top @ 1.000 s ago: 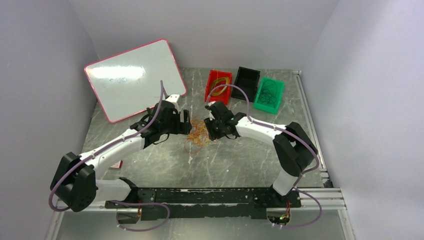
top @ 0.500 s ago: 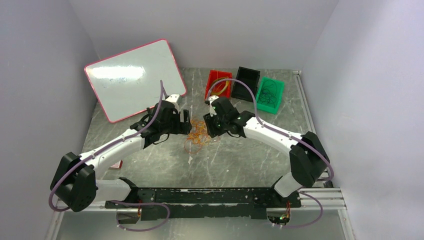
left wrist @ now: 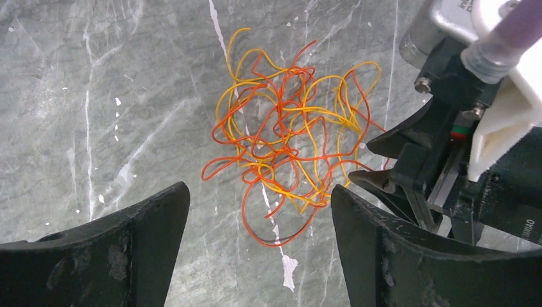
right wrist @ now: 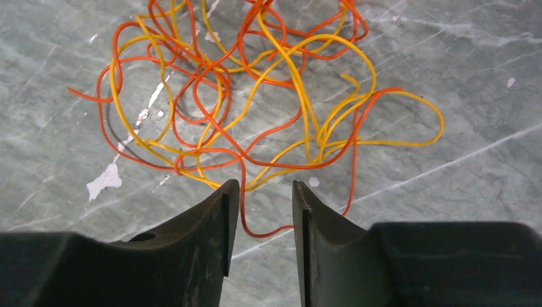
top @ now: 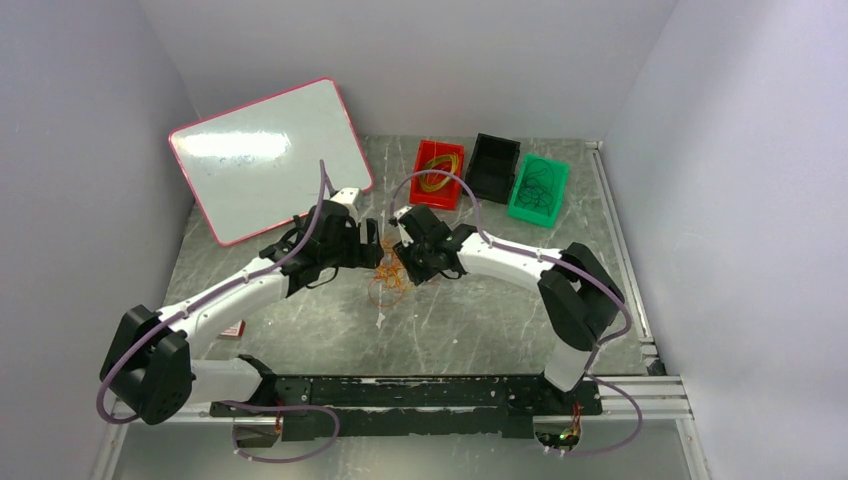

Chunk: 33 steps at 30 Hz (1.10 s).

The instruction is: Untangle the cables

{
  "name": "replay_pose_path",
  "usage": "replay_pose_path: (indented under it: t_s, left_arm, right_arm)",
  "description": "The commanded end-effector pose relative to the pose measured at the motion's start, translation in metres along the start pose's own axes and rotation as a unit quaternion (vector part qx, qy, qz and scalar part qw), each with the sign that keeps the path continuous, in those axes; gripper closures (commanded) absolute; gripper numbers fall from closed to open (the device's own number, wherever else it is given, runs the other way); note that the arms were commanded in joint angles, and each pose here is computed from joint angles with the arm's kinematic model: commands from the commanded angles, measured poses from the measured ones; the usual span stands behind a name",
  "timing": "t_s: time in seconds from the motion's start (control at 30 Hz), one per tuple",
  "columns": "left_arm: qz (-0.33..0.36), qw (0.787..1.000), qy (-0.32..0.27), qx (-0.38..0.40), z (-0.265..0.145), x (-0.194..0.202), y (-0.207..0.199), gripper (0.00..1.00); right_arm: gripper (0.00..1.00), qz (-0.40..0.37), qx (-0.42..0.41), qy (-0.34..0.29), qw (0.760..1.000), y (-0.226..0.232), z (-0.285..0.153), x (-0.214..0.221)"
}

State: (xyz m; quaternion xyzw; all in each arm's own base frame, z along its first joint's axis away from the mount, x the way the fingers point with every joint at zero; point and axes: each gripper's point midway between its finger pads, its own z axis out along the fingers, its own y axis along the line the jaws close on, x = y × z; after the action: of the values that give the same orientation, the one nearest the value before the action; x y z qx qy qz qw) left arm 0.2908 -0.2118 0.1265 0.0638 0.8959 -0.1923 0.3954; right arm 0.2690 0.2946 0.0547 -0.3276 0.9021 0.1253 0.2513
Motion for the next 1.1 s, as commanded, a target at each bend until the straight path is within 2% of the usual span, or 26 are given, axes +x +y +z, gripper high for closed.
replay_pose_path:
  t_s: [0.0, 0.07, 0.1, 0.13, 0.17, 0.2, 0.33, 0.47, 0.57, 0.7, 0.87, 1.07]
  left_arm:
    - [-0.003, 1.0, -0.023, 0.01, -0.01, -0.018, -0.006, 0.14]
    - [-0.001, 1.0, -0.023, 0.008, -0.011, -0.018, -0.005, 0.14]
    - [-0.001, 1.0, -0.023, 0.006, -0.011, -0.017, -0.004, 0.14]
    - [-0.001, 1.0, -0.026, 0.004, -0.012, -0.018, -0.003, 0.14]
    - [0.0, 1.0, -0.028, 0.002, -0.013, -0.019, -0.002, 0.14]
    - [0.001, 1.0, -0.031, -0.001, -0.014, -0.019, -0.001, 0.14]
    - [0.007, 0.998, -0.067, 0.0, -0.026, -0.032, 0.0, 0.12]
    - [0.011, 0.989, -0.142, 0.033, -0.049, -0.059, -0.01, 0.06]
    - [0.022, 0.978, -0.203, 0.052, -0.069, -0.081, -0.015, 0.06]
    - [0.057, 0.951, -0.292, 0.083, -0.101, -0.103, -0.022, 0.05]
    - [0.095, 0.923, -0.36, 0.097, -0.126, -0.109, -0.022, 0.03]
    - [0.131, 0.908, -0.382, 0.107, -0.141, -0.115, -0.028, 0.03]
  right_arm:
    - [0.65, -0.005, 0.027, -0.037, 0.999, -0.005, -0.001, -0.024]
    - [0.76, -0.004, 0.027, -0.041, 0.999, -0.004, -0.002, -0.025]
    - [0.87, 0.0, 0.027, -0.042, 0.999, -0.004, -0.004, -0.025]
    - [0.93, 0.003, 0.027, -0.045, 0.999, -0.004, -0.006, -0.026]
    - [0.99, 0.005, 0.024, -0.053, 0.998, -0.003, -0.013, -0.03]
    - [1.0, 0.008, 0.02, -0.061, 0.998, -0.001, -0.019, -0.034]
    - [1.0, 0.012, -0.012, -0.111, 0.994, 0.011, -0.06, -0.064]
    - [1.0, 0.013, -0.04, -0.166, 0.985, 0.023, -0.108, -0.105]
    - [1.0, 0.012, -0.06, -0.211, 0.975, 0.032, -0.147, -0.139]
    - [1.0, 0.005, -0.083, -0.248, 0.965, 0.043, -0.187, -0.17]
    - [1.0, -0.008, -0.103, -0.269, 0.958, 0.051, -0.215, -0.191]
    - [1.0, -0.015, -0.123, -0.273, 0.954, 0.058, -0.225, -0.194]
